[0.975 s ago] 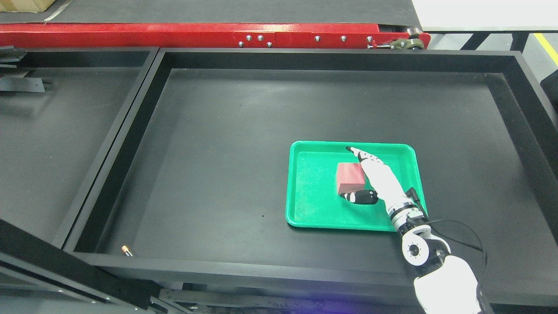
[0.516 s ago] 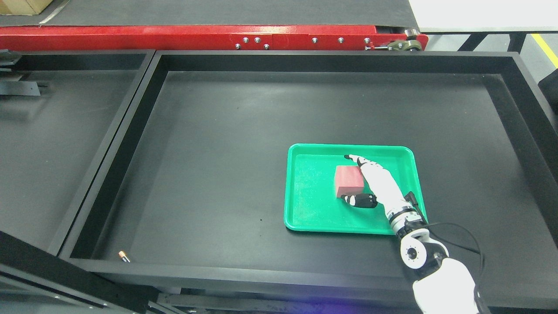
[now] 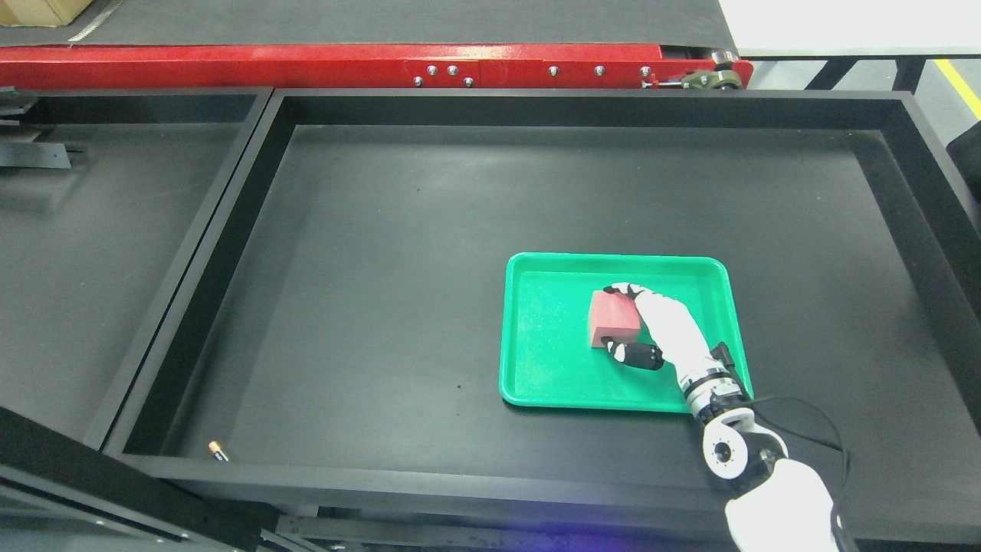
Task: Pick pink block from left shelf to tray
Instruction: 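Close the right hand fingers around the pink block, then lift the pink block up off the green tray with the right hand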
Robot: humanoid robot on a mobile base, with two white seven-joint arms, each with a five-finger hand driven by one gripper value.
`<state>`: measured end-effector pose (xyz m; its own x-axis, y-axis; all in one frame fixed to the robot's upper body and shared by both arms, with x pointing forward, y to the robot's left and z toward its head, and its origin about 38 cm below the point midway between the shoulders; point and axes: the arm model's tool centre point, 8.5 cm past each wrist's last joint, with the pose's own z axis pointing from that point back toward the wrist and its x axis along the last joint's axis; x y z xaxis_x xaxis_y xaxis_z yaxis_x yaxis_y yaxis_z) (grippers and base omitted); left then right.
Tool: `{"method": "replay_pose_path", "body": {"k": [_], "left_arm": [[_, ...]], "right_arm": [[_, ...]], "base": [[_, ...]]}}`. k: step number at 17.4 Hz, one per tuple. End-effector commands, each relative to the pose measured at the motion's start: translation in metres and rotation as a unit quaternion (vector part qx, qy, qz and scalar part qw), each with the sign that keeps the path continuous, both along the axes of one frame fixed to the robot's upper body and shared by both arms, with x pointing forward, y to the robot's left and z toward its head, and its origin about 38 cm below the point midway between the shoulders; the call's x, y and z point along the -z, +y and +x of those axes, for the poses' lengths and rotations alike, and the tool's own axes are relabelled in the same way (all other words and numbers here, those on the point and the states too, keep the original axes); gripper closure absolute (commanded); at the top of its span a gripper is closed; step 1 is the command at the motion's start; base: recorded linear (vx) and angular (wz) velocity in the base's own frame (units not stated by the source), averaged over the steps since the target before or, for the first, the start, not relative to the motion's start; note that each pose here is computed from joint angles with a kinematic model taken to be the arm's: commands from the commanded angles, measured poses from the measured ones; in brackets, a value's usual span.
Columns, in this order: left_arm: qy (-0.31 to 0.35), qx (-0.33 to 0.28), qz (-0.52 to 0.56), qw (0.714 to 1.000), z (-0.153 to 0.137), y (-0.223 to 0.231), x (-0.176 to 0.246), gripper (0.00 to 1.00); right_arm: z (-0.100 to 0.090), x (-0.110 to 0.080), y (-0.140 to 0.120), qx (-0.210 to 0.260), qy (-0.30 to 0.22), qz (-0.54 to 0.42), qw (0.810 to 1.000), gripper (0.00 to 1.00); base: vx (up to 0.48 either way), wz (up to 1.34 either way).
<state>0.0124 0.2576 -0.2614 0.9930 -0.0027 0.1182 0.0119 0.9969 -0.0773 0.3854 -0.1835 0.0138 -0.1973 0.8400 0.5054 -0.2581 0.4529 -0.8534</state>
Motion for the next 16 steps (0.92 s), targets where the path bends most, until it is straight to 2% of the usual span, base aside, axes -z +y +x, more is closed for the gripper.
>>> {"method": "replay_pose_path", "body": {"k": [1,5,7,8,9,11,16], "left_arm": [[0.001,0.0,0.008,1.0,-0.007,0.011,0.0,0.0],[0.001,0.0,0.008,1.0,-0.007,0.011,0.0,0.0],[0.001,0.0,0.008,1.0,-0.007,0.011,0.0,0.0],[0.001,0.0,0.008,1.0,-0.007,0.011,0.0,0.0],[0.001,0.0,0.008,1.0,-0.007,0.011,0.0,0.0],[0.001,0.0,0.008,1.0,-0.007,0.011,0.0,0.0],[0.001,0.0,0.008,1.0,-0.007,0.011,0.0,0.0]], "right_arm": [[0.0,-0.002,-0.01,0.006,-0.026,-0.03,0.999,0.92],[0.002,-0.021,-0.018,0.031,-0.087,-0.015,0.996,0.96],[0.0,-0.038,-0.026,0.053,-0.145,0.002,0.988,0.96],[-0.004,-0.047,-0.029,0.061,-0.178,0.012,0.982,0.96],[-0.011,-0.062,-0.034,0.076,-0.234,0.031,0.969,0.96],[-0.022,-0.072,-0.038,0.095,-0.29,0.051,0.951,0.96],[-0.037,-0.081,-0.04,0.106,-0.336,0.075,0.933,0.94]], "base": [[0.0,0.0],[0.0,0.0],[0.0,0.0],[0.0,0.0],[0.0,0.0],[0.0,0.0],[-0.014,0.02]]}}
